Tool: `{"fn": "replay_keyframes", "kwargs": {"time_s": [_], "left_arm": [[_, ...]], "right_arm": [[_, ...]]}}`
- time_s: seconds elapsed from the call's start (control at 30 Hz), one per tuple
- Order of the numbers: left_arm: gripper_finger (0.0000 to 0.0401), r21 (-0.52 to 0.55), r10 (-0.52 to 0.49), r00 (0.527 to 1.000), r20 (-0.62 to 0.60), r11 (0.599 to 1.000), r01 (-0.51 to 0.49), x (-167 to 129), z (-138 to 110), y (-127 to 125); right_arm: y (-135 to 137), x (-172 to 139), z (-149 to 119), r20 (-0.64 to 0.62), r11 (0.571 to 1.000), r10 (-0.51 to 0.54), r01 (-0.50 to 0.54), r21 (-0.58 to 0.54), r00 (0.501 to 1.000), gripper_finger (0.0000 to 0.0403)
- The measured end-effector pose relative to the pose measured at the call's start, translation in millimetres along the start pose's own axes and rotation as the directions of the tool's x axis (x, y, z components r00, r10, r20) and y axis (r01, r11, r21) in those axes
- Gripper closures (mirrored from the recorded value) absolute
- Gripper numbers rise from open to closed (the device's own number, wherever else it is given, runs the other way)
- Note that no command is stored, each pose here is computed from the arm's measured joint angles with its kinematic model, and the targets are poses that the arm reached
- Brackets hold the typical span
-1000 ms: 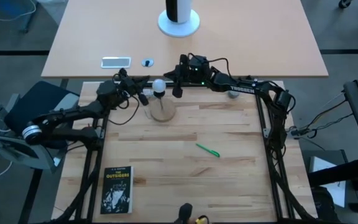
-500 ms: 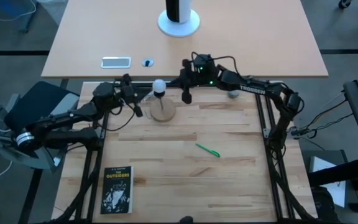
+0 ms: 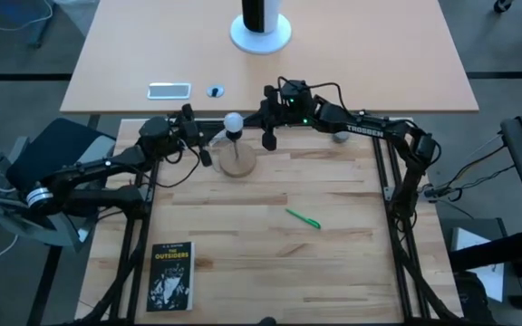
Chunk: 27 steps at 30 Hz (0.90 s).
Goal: Screw lightbulb
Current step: Insert the lightbulb into the lamp
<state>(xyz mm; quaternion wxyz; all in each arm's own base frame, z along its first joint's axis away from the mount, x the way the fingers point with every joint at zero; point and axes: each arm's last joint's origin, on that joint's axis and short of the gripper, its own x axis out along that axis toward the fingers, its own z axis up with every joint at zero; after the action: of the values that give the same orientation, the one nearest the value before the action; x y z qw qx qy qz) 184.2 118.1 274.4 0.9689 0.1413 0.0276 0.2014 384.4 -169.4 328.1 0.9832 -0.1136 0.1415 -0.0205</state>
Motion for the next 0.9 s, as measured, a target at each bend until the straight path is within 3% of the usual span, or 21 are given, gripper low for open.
{"fn": "replay_keyframes", "kwargs": {"time_s": [0.17,0.9], "left_arm": [[0.0401,-0.009,0.045,0.999,-0.019,0.999,-0.045,-0.6,-0.8,1.2],[0.0401,-0.027,0.054,0.999,0.006,0.998,-0.053,-0.7,1.3,1.9]], "right_arm": [[-0.8,0.0,2.5,0.022,1.0,-0.014,0.015,-0.012,1.0,0.0403],[-0.9,0.4,1.8,0.014,0.999,-0.024,0.024,0.026,1.0,0.0403]]}}
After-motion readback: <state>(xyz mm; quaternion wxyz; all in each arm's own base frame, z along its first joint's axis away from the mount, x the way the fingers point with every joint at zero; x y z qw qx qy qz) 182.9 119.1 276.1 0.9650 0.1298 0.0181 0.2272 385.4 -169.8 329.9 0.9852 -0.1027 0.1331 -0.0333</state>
